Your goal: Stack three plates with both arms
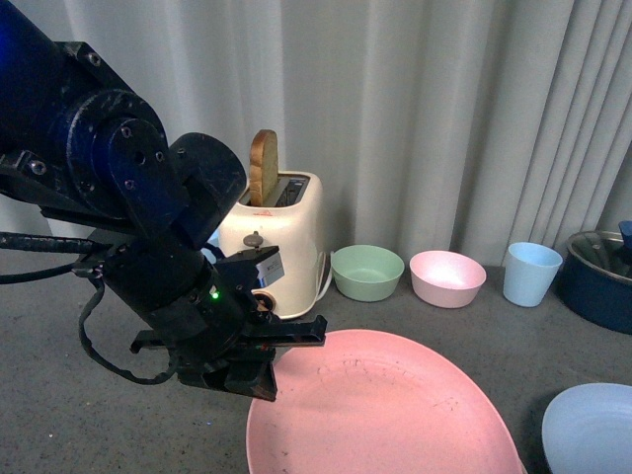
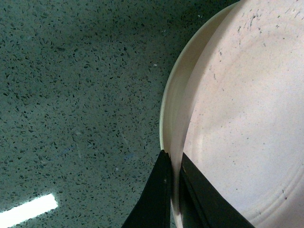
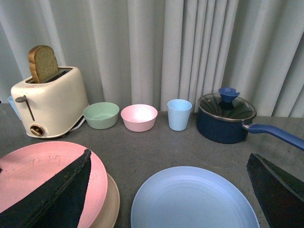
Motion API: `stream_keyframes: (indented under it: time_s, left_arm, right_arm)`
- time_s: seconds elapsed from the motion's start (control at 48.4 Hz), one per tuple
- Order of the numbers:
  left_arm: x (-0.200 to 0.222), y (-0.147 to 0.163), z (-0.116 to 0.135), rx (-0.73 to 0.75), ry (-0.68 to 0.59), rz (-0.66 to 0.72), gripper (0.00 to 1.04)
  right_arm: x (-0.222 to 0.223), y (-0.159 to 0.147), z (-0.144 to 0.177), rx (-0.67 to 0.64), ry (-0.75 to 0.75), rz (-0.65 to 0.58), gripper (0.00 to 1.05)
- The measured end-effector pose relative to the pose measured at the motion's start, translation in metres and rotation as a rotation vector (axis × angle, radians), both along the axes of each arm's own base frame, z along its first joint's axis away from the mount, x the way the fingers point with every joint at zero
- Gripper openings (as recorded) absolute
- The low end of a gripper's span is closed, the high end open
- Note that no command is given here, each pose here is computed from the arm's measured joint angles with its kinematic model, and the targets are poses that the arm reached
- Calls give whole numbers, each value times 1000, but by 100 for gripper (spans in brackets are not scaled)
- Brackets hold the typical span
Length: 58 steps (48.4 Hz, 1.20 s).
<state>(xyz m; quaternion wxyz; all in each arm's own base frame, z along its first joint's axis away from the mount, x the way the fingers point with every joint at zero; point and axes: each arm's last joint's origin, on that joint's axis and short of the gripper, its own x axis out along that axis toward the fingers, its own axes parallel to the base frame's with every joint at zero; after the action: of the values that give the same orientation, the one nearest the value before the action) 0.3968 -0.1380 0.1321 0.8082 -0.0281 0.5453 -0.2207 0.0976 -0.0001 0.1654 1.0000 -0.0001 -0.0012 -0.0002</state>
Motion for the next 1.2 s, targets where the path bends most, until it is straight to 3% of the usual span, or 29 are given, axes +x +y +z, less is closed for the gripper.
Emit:
stream_keyframes:
  time_s: [0.931,1.2]
  left_arm:
    - [1,-19,-14,9,-18,-17,4]
    - [0,-15,-14,38,-12,-5,44]
  right_arm:
    - [0,0,0,0,0,0,97]
    - [0,0,0,0,0,0,97]
